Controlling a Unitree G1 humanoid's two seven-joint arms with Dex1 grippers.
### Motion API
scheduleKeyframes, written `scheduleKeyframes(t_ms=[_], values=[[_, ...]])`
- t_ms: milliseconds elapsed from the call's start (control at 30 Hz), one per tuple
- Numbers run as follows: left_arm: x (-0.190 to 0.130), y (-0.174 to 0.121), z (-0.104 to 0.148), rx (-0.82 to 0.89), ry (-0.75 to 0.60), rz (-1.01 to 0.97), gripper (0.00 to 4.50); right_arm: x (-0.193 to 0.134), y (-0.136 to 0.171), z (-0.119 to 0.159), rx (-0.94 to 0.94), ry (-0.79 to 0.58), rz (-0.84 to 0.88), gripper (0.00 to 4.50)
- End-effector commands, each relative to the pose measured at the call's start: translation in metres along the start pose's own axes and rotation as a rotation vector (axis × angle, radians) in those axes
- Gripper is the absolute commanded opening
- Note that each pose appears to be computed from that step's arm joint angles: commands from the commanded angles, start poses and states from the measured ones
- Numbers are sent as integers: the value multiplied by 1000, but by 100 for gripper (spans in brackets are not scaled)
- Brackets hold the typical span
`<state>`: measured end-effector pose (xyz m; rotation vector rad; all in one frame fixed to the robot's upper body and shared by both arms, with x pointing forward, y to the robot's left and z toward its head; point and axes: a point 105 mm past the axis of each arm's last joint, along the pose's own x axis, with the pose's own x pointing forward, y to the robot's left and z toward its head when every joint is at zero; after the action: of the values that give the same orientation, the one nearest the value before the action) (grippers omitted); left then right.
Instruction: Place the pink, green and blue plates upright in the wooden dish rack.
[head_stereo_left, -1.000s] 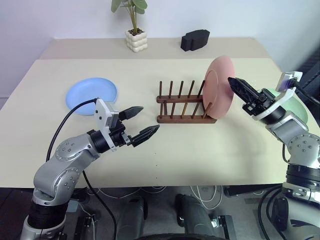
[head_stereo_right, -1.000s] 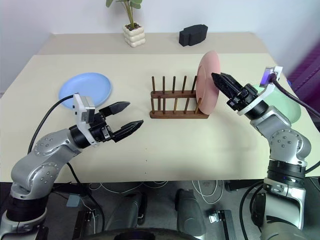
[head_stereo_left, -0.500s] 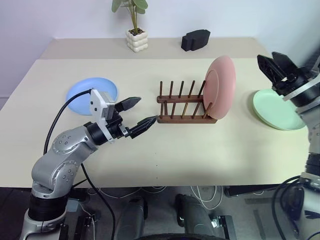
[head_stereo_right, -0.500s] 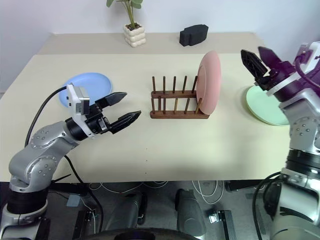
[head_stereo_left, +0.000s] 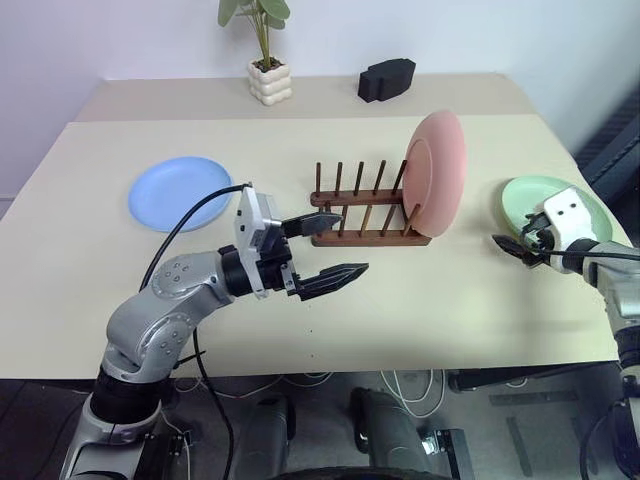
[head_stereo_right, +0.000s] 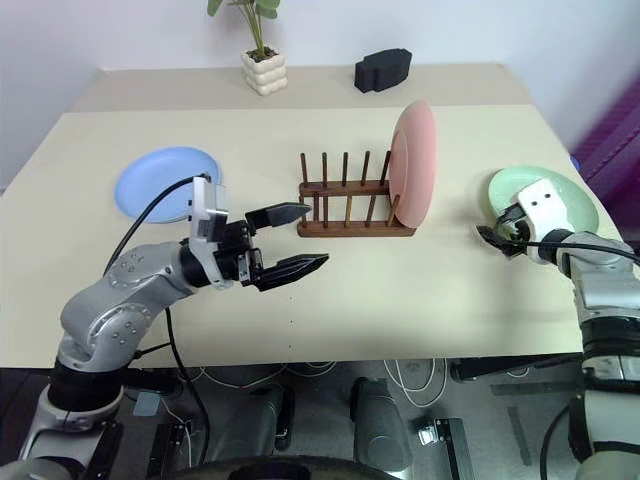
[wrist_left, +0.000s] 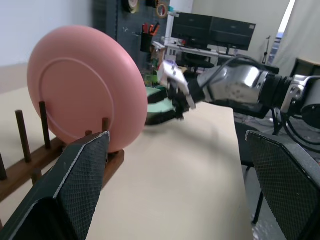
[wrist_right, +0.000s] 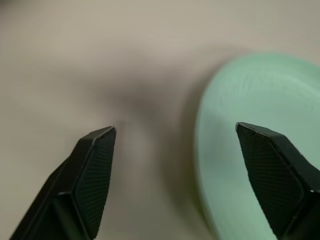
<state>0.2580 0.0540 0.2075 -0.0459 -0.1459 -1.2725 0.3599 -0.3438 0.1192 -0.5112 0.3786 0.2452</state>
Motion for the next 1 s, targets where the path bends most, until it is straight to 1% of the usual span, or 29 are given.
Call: scheduleKeyframes(t_ms=[33,133,167,233,400,433,500,600,700,767,867,900,933,1000], values=[[1,-2,6,23,-18,1,450,4,-10,-1,-82,25,-53,388],[0,-2,6,23,-25,21,450,8,-13,-9,-96,56,-83,388],[-1,-2,7,21,-28,29,450,9,-14,-11,-102,65,-95,366],[-1,-1,7,15,-37,43,450,11,-14,-15,-116,87,-110,306],[-2,0,8,7,-54,62,450,16,-4,-17,-132,95,-120,42],[-1,0,8,7,-55,62,450,16,-2,-16,-135,93,-124,3],[0,1,8,7,-57,62,450,17,-1,-15,-161,90,-147,3],[1,1,9,7,-60,60,450,17,-3,-8,-262,82,-202,3],[1,1,9,4,-62,60,450,17,-14,14,-411,30,-315,3],[1,2,9,4,-63,60,450,12,-26,40,-496,-38,-423,3],[1,3,9,5,-64,63,450,-2,-44,91,-564,-195,-559,3],[1,3,9,5,-65,64,450,-9,-47,109,-583,-257,-594,3],[1,3,9,2,-67,65,450,-17,-49,136,-601,-347,-621,3],[1,3,9,-2,-70,68,450,-33,-48,174,-634,-482,-654,3]])
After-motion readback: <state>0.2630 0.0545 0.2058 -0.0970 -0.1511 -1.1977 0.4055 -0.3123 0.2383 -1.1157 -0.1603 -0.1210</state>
